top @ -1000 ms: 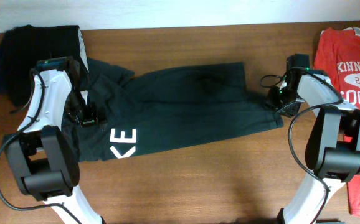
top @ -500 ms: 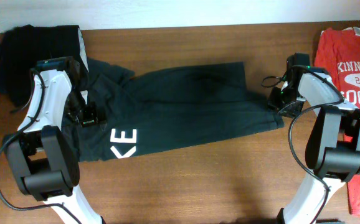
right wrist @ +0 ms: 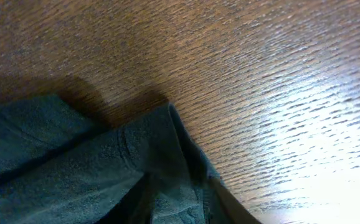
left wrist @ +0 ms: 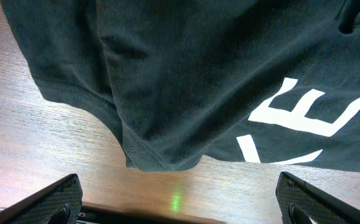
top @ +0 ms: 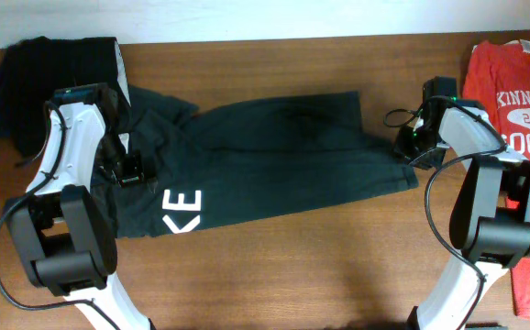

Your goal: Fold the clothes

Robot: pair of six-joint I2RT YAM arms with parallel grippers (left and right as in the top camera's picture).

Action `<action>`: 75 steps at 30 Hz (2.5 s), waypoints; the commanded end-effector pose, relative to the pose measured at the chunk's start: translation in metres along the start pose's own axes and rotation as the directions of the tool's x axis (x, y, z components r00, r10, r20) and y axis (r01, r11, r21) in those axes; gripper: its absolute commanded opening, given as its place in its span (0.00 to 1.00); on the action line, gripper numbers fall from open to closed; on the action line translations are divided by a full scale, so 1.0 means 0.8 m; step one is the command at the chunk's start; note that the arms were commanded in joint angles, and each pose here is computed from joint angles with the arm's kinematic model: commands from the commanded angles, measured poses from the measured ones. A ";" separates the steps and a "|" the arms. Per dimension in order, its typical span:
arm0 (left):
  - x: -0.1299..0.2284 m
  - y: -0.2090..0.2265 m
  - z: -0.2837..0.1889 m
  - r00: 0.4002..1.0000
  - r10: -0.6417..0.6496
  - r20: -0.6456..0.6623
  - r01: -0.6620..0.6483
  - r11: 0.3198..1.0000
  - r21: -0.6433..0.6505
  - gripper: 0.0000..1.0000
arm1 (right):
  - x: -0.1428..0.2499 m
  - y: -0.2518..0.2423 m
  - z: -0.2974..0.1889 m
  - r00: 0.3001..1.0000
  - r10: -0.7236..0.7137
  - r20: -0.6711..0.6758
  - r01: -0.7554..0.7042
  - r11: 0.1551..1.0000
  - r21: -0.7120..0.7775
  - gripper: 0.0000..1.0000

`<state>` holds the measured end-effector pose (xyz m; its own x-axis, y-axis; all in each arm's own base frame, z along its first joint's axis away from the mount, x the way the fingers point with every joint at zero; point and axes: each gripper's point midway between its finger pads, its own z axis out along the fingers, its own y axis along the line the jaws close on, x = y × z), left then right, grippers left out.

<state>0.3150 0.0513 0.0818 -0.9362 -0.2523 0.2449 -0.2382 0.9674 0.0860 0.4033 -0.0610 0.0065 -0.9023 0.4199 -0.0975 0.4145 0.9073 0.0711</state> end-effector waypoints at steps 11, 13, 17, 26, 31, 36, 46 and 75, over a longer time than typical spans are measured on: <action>-0.004 -0.002 -0.014 0.999 -0.005 0.041 0.004 1.000 0.016 0.99 | -0.009 0.003 0.001 1.000 0.001 0.013 -0.001 1.000 -0.009 0.04; -0.004 -0.002 -0.014 0.999 -0.005 0.042 0.005 1.000 0.016 0.99 | -0.012 0.003 -0.007 1.000 0.004 0.013 -0.003 1.000 -0.009 0.04; -0.009 -0.002 -0.014 0.998 -0.006 0.057 0.005 1.000 0.019 0.99 | -0.041 0.014 -0.062 0.999 0.002 0.051 0.000 1.000 -0.024 0.04; -0.021 -0.004 -0.015 0.995 -0.009 0.096 0.007 1.000 0.024 0.99 | -0.122 0.063 -0.129 0.961 -0.003 0.277 0.055 0.982 -0.178 0.19; -0.022 -0.004 -0.016 0.995 -0.009 0.100 0.007 1.000 0.025 0.99 | -0.113 0.062 -0.129 0.969 -0.005 0.249 0.049 0.984 -0.173 0.96; -0.023 -0.014 -0.044 0.991 -0.012 0.134 0.001 0.997 0.081 0.99 | -0.078 0.051 -0.140 0.992 -0.012 0.127 0.030 0.989 -0.143 0.95; -0.024 -0.078 0.002 0.990 0.035 0.137 -0.071 0.962 0.264 0.31 | 0.005 0.057 -0.040 0.994 -0.088 -0.063 0.081 0.991 -0.107 0.26; 0.041 -0.056 0.116 0.995 -0.046 -0.085 0.070 0.948 0.312 0.01 | 0.107 -0.080 -0.011 0.874 0.364 -0.322 -0.317 0.930 0.188 0.04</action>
<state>0.2891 0.0042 -0.0020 -0.9235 -0.2830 0.2589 -0.3388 0.9183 -0.2047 0.3198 -0.0673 0.0019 -0.7500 0.6209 0.2280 0.6359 0.7717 -0.0099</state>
